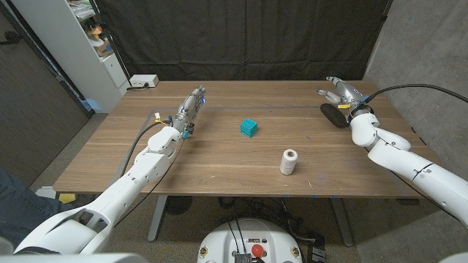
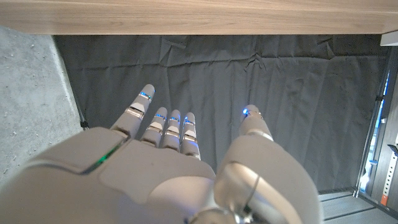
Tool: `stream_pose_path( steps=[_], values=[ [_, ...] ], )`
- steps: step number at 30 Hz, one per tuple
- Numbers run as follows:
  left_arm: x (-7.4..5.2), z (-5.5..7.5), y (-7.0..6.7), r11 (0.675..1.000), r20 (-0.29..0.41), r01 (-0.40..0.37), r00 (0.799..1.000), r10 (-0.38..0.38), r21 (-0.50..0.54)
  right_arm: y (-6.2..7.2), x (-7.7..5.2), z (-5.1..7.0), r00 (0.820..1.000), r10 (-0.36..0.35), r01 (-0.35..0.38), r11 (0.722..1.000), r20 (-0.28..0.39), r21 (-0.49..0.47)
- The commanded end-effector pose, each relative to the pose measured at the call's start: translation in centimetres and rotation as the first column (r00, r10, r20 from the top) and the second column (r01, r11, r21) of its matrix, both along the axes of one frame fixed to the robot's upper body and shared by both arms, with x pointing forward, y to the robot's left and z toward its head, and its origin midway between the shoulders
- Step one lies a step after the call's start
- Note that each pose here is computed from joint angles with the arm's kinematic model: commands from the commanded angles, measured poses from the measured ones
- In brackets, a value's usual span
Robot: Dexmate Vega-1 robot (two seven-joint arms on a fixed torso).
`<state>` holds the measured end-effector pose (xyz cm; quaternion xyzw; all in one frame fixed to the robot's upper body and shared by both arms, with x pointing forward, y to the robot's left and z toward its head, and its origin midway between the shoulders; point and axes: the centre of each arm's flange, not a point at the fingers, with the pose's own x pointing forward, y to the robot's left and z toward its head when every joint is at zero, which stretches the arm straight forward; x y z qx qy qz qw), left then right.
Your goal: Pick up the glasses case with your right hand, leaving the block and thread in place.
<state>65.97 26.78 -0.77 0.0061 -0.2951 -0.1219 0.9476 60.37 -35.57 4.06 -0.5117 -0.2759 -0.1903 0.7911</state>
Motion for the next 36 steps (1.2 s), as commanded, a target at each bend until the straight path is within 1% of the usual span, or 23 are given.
stream_pose_path(
  steps=[1,14,23,36],
  values=[
    [-0.2,-0.2,0.0,1.000,0.002,0.000,1.000,0.000,0.000,-0.1,0.0,-0.2,0.998,-0.057,0.057,0.998,-0.012,-0.011],
    [-0.8,-0.4,0.2,1.000,0.005,-0.007,1.000,0.007,-0.004,-0.2,0.1,-0.2,0.993,-0.111,0.108,0.992,-0.038,-0.064],
    [-1.2,-0.4,0.4,1.000,0.011,-0.011,1.000,0.011,-0.005,-0.2,0.3,-0.3,0.992,-0.125,0.122,0.990,-0.036,-0.070],
    [-1.6,-0.5,0.6,1.000,0.011,-0.019,1.000,0.019,-0.006,-0.6,1.0,-0.7,0.981,-0.174,0.167,0.983,-0.088,-0.078]
  ],
)
